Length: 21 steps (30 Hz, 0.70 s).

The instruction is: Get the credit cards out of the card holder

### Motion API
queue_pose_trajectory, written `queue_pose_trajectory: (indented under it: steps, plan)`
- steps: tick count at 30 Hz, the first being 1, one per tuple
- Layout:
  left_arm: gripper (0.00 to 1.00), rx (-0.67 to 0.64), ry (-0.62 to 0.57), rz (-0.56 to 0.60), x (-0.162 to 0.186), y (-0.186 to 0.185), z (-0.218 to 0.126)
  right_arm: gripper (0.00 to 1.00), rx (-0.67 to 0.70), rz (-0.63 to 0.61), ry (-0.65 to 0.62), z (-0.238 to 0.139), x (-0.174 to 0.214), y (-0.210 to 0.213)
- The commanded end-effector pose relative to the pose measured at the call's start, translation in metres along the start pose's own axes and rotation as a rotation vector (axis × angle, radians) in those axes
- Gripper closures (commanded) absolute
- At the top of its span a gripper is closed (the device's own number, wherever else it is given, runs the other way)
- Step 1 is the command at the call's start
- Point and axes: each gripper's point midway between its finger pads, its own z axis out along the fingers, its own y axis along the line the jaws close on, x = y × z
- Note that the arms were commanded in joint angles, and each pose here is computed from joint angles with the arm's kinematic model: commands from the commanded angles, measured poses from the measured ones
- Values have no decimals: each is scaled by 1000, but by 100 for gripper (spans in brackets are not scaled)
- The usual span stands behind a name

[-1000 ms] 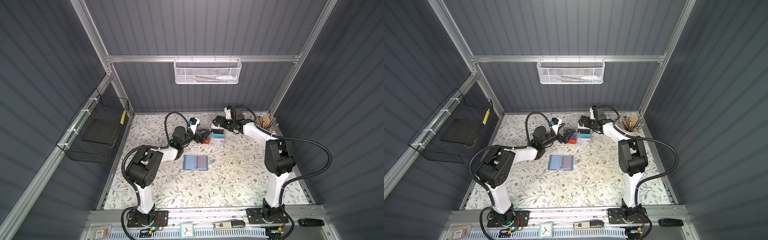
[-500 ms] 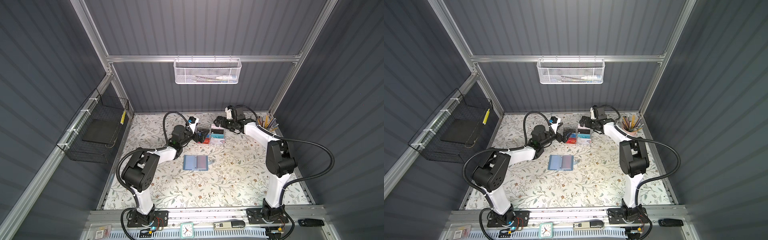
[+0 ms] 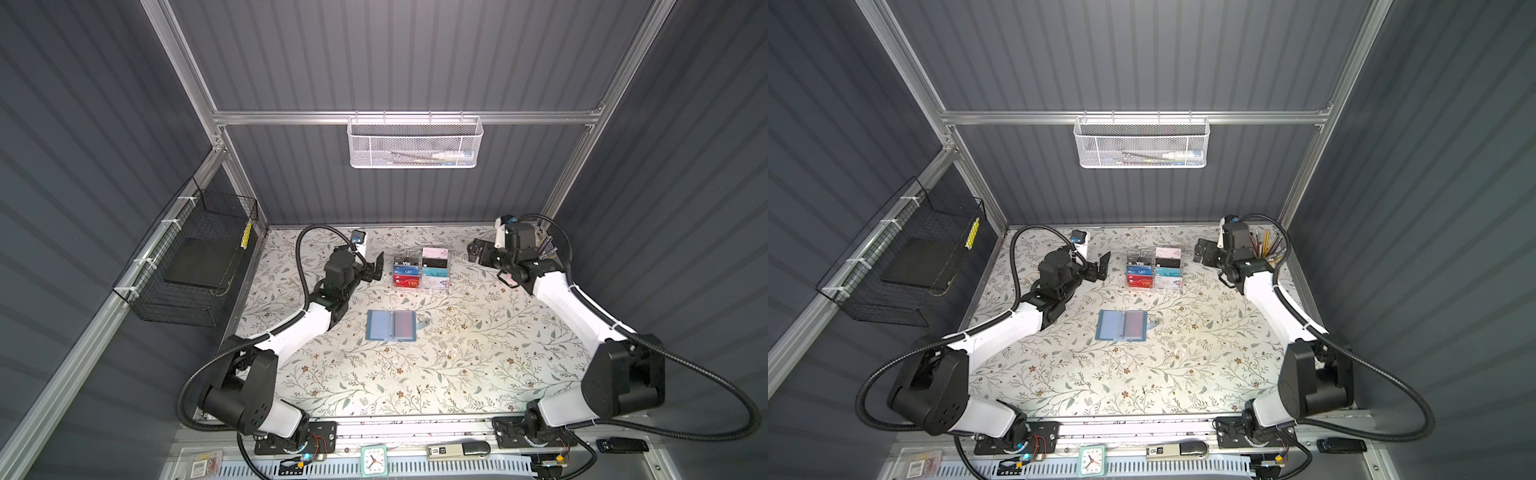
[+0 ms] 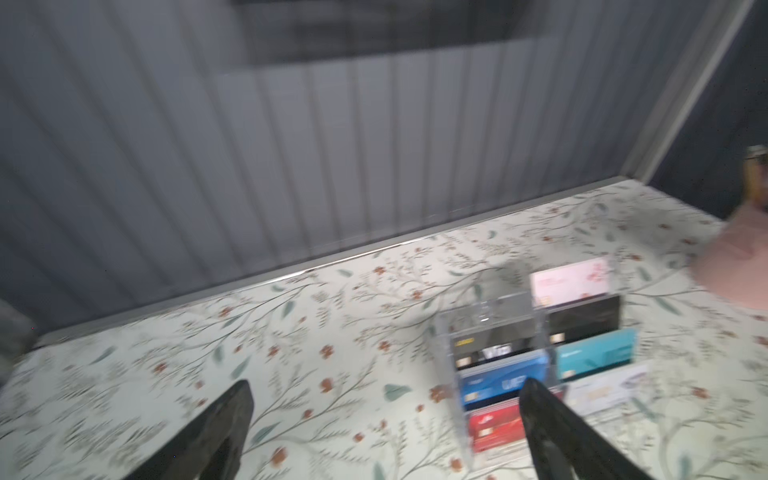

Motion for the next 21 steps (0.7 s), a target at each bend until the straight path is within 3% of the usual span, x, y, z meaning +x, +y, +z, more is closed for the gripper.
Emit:
queue_pose_trajectory:
  steps: [1, 4, 11, 21]
  plan:
    - [0, -235, 148, 68, 55, 52, -16, 1, 184, -52, -8, -11, 21, -42]
    - [0, -319, 175, 16, 88, 83, -34, 1, 307, -65, -19, -21, 42, -71]
    - [0, -460, 176, -9, 144, 126, -51, 1, 433, -123, -183, -47, 53, -103]
    - [0, -411, 113, -10, 167, 129, -27, 1, 316, -303, -624, -80, 69, -98]
